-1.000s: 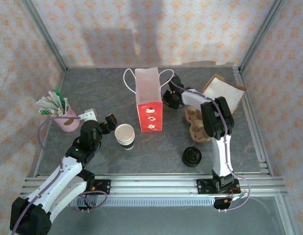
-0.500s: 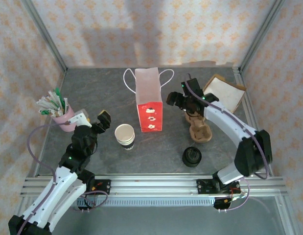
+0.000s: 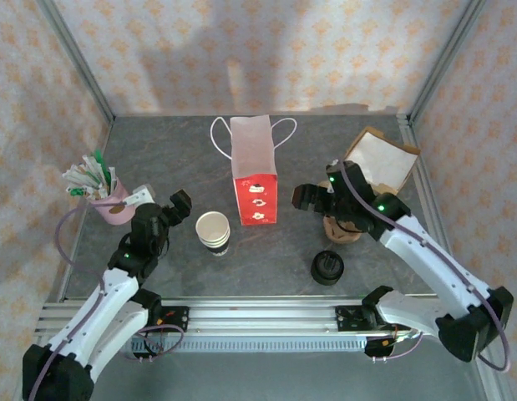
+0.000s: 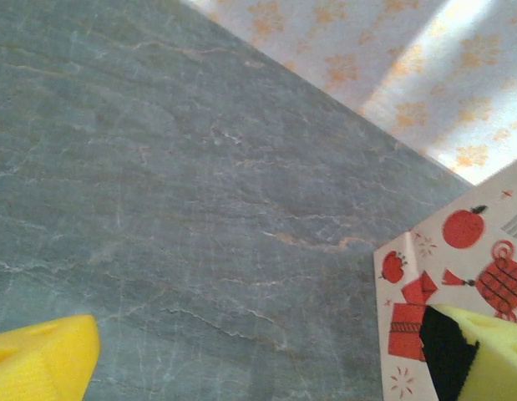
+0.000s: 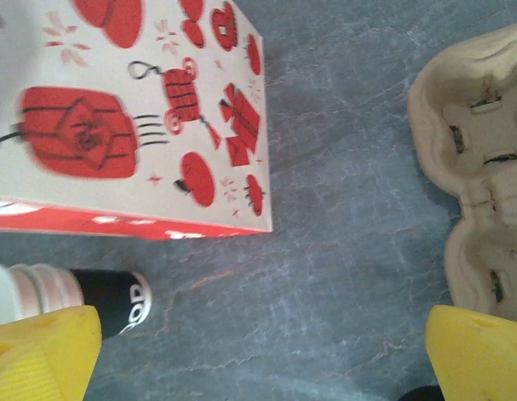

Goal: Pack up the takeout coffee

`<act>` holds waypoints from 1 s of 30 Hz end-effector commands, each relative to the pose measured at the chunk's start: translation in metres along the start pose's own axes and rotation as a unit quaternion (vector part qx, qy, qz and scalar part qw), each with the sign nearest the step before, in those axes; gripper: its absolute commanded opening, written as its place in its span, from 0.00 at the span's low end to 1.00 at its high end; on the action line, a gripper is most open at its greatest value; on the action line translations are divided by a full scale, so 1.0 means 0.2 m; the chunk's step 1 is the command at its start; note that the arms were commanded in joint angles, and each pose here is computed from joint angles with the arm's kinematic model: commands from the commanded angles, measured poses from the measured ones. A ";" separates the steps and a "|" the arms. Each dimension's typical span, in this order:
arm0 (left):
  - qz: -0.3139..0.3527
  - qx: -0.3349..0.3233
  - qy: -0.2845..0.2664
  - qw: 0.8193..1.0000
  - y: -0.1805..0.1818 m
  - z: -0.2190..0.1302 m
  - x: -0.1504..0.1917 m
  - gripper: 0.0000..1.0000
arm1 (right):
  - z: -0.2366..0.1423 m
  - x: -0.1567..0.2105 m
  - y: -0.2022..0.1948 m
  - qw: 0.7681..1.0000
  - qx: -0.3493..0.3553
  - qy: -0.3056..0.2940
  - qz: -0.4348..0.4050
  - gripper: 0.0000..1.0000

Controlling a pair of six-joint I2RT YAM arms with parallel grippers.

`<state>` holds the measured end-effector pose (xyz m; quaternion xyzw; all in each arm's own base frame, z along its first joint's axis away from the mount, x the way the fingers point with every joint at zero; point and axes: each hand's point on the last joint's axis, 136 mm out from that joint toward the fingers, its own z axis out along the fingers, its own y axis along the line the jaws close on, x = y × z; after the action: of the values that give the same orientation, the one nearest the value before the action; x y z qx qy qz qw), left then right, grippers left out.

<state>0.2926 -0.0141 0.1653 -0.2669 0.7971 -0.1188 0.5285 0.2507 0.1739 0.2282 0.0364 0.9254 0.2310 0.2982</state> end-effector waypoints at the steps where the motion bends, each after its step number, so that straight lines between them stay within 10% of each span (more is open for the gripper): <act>1: -0.048 0.014 0.032 0.998 -0.03 0.04 -0.02 1.00 | -0.09 0.04 0.10 0.999 -0.021 -0.007 -0.025 0.99; 10: -0.136 0.027 0.118 0.983 0.03 0.19 0.08 0.86 | -0.11 0.25 0.56 0.977 -0.052 0.036 -0.202 0.88; 17: -0.163 0.023 0.152 0.975 0.07 0.25 0.14 0.65 | -0.01 0.42 0.89 0.948 -0.065 0.106 -0.295 0.58; 30: -0.148 -0.002 0.135 0.980 0.12 0.23 0.11 0.61 | 0.37 0.63 1.11 0.915 -0.010 0.191 -0.355 0.29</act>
<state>0.3154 -0.0103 0.1013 -0.3642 0.8217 -0.2358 0.3697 0.1777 0.4314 0.2165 -0.3213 0.9125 0.1612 0.1950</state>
